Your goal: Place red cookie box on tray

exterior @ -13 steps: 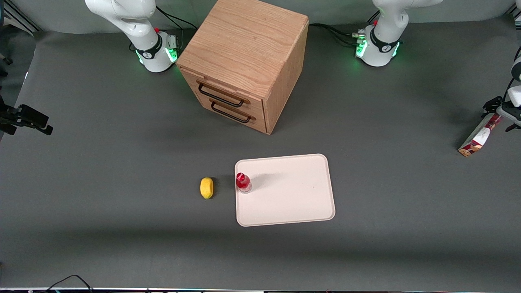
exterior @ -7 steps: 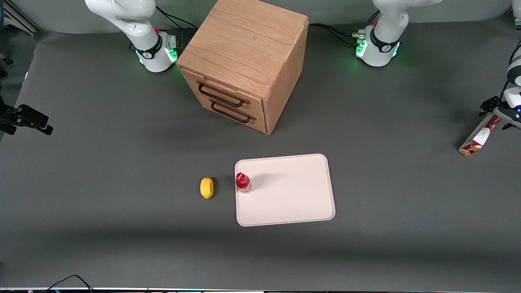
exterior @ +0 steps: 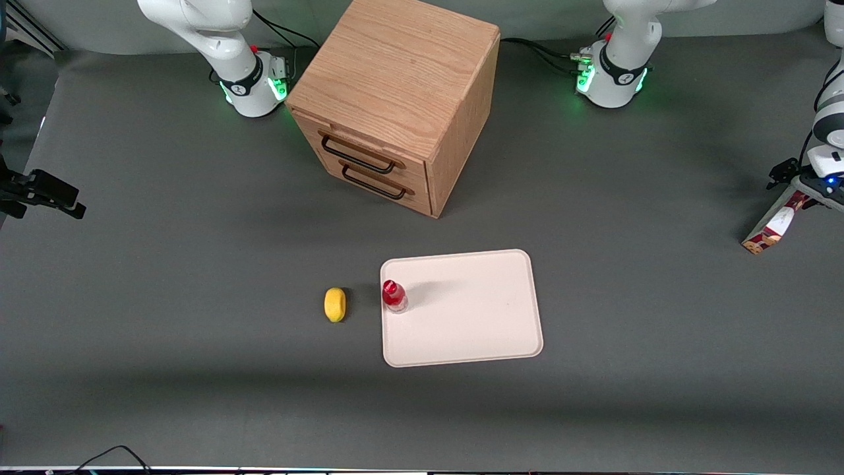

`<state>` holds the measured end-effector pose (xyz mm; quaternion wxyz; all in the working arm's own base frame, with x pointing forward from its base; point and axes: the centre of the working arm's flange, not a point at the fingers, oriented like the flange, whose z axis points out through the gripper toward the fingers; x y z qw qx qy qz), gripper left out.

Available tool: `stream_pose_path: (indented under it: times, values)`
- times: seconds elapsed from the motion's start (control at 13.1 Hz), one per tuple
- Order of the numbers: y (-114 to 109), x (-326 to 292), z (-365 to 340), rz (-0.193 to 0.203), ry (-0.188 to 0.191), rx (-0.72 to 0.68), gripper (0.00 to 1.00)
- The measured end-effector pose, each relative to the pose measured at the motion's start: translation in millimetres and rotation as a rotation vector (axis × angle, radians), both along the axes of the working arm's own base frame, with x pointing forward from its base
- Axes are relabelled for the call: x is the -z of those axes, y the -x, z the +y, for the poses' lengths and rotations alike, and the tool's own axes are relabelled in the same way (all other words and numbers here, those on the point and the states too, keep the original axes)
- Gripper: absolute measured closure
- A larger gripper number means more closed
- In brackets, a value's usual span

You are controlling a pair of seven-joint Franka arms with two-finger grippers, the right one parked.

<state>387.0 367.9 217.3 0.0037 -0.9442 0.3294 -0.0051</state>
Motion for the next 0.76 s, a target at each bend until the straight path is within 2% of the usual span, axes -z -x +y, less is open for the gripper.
stream_pose_path:
  times: [0.08, 0.23, 0.31, 0.54, 0.76]
  values:
    - [-3.5, -0.5, -2.0, -0.004, -0.003, 0.006, 0.09]
    - [-8.8, 1.4, -6.1, -0.004, -0.003, 0.017, 0.11]
    - [-10.2, 2.8, -6.5, -0.002, -0.003, 0.019, 0.18]
    - [-16.0, 3.1, -4.5, 0.001, -0.008, 0.025, 0.58]
    - [-30.4, -2.0, 0.5, -0.007, -0.024, 0.040, 0.91]
